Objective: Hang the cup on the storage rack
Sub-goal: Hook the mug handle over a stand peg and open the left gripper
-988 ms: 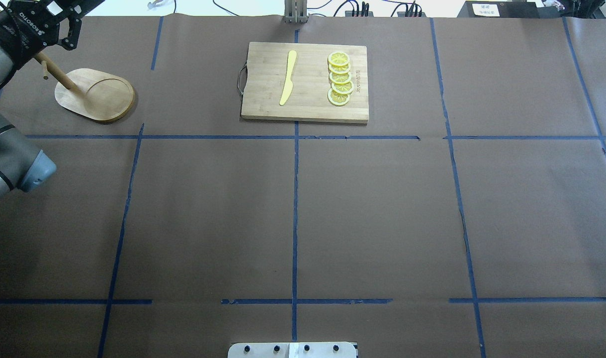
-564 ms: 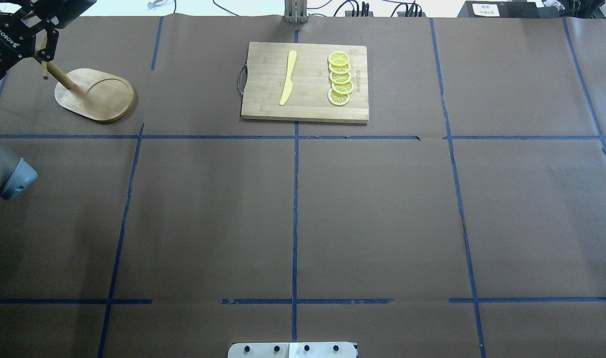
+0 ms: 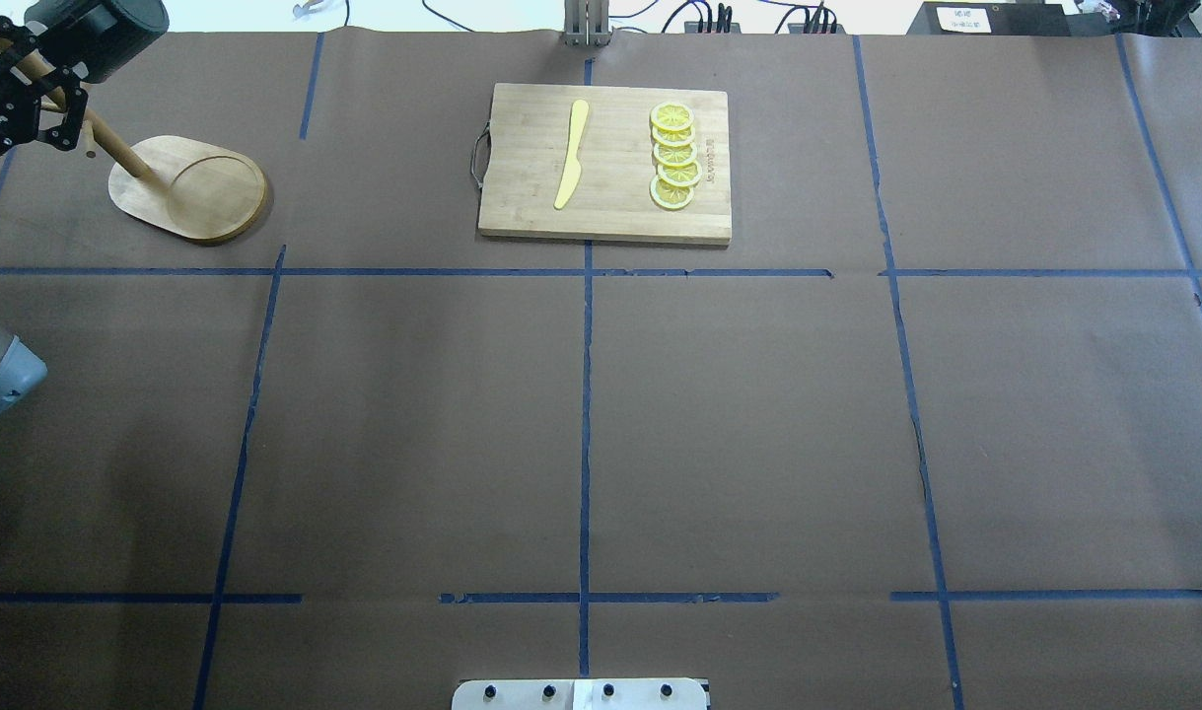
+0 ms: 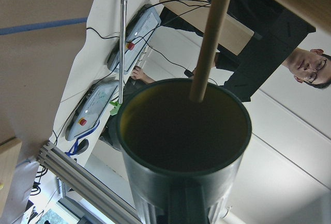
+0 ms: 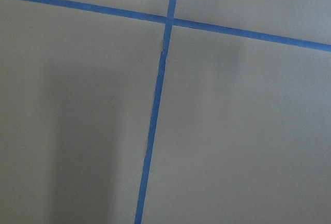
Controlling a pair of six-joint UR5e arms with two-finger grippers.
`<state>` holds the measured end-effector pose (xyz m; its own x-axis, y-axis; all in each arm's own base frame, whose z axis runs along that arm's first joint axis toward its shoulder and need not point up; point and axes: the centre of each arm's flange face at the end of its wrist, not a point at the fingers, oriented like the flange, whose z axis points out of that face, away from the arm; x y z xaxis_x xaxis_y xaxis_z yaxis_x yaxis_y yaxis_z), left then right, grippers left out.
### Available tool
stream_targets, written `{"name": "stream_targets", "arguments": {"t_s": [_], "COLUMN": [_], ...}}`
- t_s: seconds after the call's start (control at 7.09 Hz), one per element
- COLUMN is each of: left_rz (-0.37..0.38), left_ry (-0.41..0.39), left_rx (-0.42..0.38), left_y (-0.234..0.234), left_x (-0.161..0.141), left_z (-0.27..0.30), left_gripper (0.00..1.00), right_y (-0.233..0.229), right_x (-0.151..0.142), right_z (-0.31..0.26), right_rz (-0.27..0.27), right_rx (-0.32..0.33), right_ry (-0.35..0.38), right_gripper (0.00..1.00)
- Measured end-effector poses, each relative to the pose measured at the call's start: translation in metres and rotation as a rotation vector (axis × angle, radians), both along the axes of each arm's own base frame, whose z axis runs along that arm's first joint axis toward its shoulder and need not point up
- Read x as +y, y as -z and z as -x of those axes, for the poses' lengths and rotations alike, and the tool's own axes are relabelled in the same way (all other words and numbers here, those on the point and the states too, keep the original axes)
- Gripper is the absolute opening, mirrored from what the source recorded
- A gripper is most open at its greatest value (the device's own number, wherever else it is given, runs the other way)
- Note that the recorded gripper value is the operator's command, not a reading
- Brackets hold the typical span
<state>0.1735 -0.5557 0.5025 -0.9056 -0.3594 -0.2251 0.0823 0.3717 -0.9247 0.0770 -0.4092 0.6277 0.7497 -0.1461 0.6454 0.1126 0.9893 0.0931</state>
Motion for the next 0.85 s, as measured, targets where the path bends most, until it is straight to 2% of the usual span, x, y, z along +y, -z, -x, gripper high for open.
{"name": "stream_targets", "arguments": {"t_s": [0.42,0.85], "left_rz": [0.0,0.032], "left_ry": [-0.001,-0.002], "left_rx": [-0.002,-0.022], "left_y": [-0.023,-0.046], "left_x": [0.011,0.012], "left_z": [0.007,0.007], "left_gripper": [0.0,0.0], "right_y": [0.0,0.001], "right_x": [0.0,0.001], "right_z": [0.0,0.0], "right_rz": [0.0,-0.002], "right_rx": [0.0,0.0], "right_ry": [0.0,-0.001], "right_gripper": [1.0,1.0]}}
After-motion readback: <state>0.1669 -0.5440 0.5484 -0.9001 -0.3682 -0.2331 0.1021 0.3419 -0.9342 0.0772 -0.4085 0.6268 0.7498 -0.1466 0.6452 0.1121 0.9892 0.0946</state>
